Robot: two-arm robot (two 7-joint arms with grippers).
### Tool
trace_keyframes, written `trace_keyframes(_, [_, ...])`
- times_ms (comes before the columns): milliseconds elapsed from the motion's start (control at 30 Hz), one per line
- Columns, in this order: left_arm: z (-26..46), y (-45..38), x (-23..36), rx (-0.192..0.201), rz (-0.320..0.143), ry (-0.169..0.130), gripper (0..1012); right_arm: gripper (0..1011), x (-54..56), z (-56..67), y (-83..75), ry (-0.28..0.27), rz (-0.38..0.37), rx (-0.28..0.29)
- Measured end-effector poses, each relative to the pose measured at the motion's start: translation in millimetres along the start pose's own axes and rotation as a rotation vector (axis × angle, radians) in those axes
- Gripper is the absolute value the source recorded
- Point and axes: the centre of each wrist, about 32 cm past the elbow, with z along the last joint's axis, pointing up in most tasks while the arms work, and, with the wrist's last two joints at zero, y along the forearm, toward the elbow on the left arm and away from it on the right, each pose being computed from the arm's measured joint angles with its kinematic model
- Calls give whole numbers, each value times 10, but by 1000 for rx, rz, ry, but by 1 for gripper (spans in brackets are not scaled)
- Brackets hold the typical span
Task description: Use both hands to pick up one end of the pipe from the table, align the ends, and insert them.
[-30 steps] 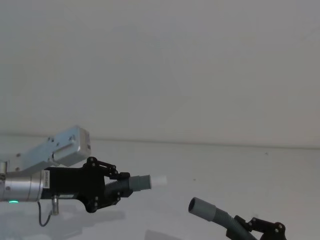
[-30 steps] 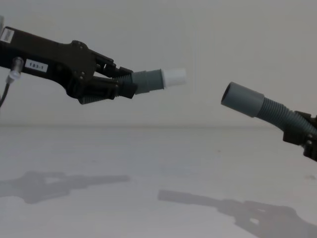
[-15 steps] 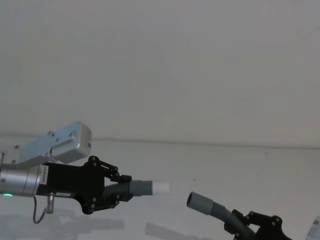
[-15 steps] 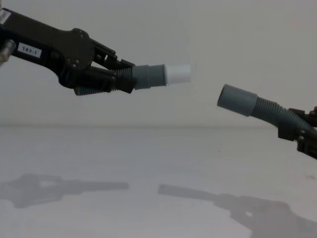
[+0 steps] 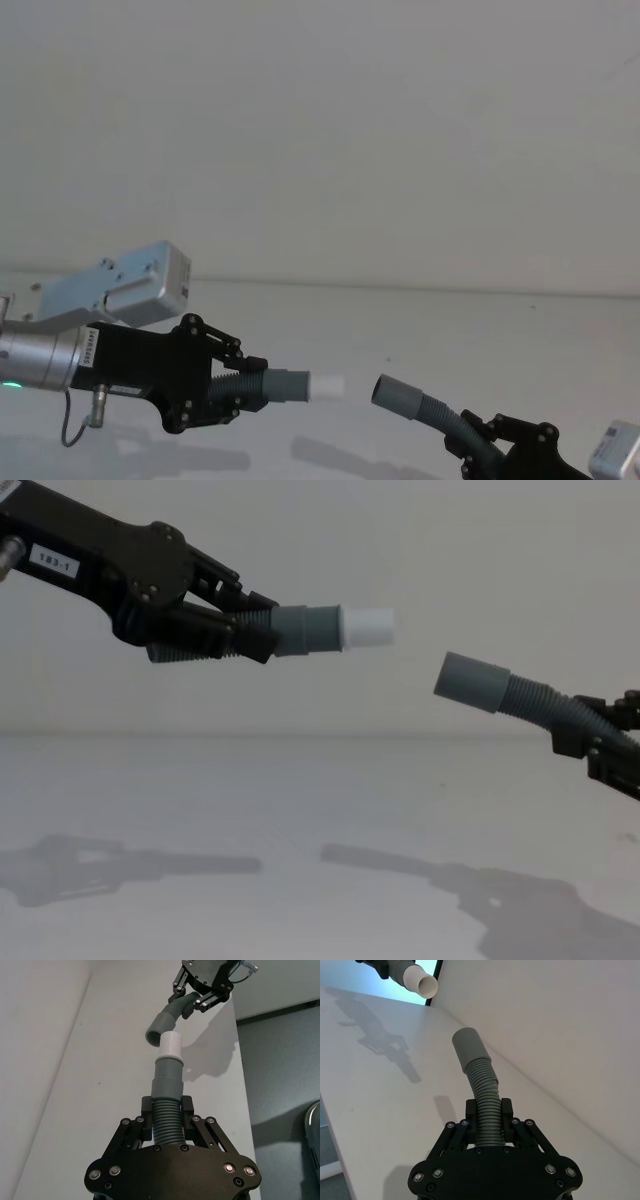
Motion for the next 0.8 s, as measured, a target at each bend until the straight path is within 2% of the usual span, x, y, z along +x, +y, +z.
trace_keyframes(400, [54,-13,49,30,-15,-11,305,256,27,31,-23,-38,11,41])
trace_keyframes(633, [88,-40,87,41,-22,-8,305,256,39,98,-35,-60,12,64])
trace_keyframes(800, [138,-64,107,46,-26,-13,305,256,23,144,-27,-81,-8,60])
